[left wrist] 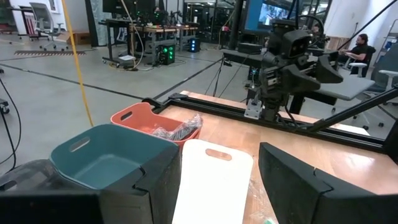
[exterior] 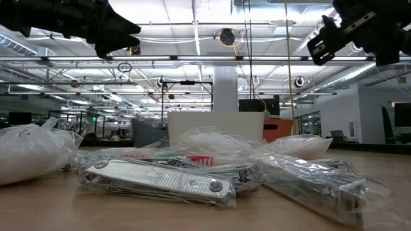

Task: Pick & Place Travel size toiletries
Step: Put the blue toothbrush into the black bin

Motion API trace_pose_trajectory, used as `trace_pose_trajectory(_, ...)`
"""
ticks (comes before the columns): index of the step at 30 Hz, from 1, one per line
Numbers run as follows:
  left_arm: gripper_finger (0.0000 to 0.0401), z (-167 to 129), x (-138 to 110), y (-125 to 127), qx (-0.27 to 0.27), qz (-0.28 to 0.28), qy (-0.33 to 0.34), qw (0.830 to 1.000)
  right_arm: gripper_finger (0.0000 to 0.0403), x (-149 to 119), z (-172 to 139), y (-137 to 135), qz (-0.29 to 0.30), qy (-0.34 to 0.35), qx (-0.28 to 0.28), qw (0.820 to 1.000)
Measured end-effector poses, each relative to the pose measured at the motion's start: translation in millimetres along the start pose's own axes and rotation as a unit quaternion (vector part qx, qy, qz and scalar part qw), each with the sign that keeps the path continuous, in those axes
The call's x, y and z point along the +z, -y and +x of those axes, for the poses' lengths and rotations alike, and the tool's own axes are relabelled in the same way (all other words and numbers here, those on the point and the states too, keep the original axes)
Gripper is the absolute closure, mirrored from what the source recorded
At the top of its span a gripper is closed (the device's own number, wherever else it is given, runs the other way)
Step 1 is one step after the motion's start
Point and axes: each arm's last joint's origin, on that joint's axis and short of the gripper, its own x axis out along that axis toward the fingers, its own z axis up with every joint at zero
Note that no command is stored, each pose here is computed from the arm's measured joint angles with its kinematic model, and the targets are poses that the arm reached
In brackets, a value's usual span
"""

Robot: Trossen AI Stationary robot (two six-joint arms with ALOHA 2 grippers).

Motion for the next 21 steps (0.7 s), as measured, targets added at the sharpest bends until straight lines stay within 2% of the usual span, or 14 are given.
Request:
trace_pose_trajectory(7, 0.0189, 0.0, 0.4, 0.0, 0.000, -0.016, 0.002, 1.000, 0.0195, -15.8, -12.8, -10.4, -0.013, 0.017, 0.008, 1.000)
trace_pose_trajectory(12, 0.0189, 0.0, 5.5, -0.3, -0.001, -0.017, 0.028, 0.999, 0.0195, -28.4, -23.2, -12.5, -0.009, 0.033, -0.002, 0.999)
trace_pose_trajectory(15, 0.0189, -0.1, 6.9, -0.1, -0.002, -0.021, 0.035, 0.999, 0.0195, -26.9, -28.0, -13.7, -0.025, 0.048, -0.013, 0.998)
trace_pose_trajectory(19, 0.0189, -0.1, 6.9, -0.1, -0.002, -0.021, 0.035, 0.999, 0.0195, -26.4, -33.6, -11.7, -0.071, 0.053, -0.042, 0.995)
trace_pose_trajectory(21, 0.0189, -0.2, 6.8, 0.3, -0.003, -0.022, 0.035, 0.999, 0.0195, -28.4, -36.1, -7.8, -0.095, 0.049, -0.080, 0.991)
